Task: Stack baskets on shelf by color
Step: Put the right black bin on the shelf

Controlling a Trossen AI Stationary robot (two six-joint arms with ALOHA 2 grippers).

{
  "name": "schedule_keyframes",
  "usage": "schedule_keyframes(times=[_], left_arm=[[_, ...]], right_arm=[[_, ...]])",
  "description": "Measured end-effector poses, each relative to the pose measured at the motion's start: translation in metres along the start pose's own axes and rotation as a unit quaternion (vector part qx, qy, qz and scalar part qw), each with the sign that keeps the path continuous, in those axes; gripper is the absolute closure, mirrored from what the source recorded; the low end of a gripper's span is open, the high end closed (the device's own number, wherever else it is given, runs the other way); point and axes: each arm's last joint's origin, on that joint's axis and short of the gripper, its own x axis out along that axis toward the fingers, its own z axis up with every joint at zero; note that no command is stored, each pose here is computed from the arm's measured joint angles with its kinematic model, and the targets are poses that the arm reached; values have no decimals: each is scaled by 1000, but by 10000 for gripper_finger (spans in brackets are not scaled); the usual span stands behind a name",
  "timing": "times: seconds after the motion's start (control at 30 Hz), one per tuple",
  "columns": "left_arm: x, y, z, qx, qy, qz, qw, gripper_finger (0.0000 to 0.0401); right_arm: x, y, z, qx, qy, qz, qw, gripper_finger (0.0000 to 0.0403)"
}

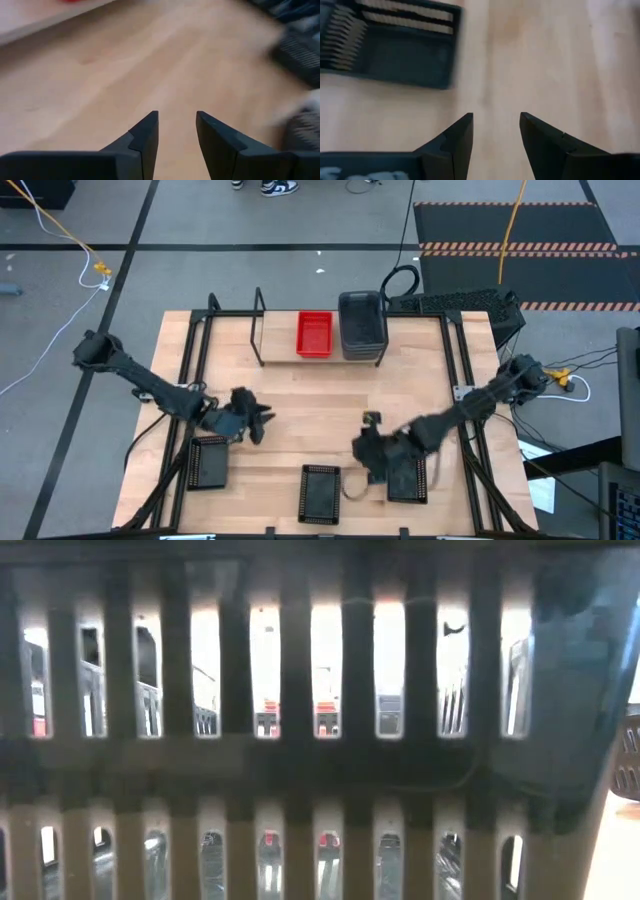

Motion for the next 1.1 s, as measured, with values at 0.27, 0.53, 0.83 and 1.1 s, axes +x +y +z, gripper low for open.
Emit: schedule_keyframes(times=[0.27,0.53,0.83,1.1], left_arm=[[-20,-58,-36,18,-98,-154,983,268],[-11,-103,-62,53,-118,-181,975,268],[3,-143,-73,54,-113,-184,975,268],[5,-166,-75,48,-114,-194,973,268]], right_arm=[[-53,62,-24,57,-65,23,996,248],[-81,96,-56,135,-29,35,990,248],[-85,121,-92,153,26,25,988,248],[-62,138,-112,132,70,-1,989,248]])
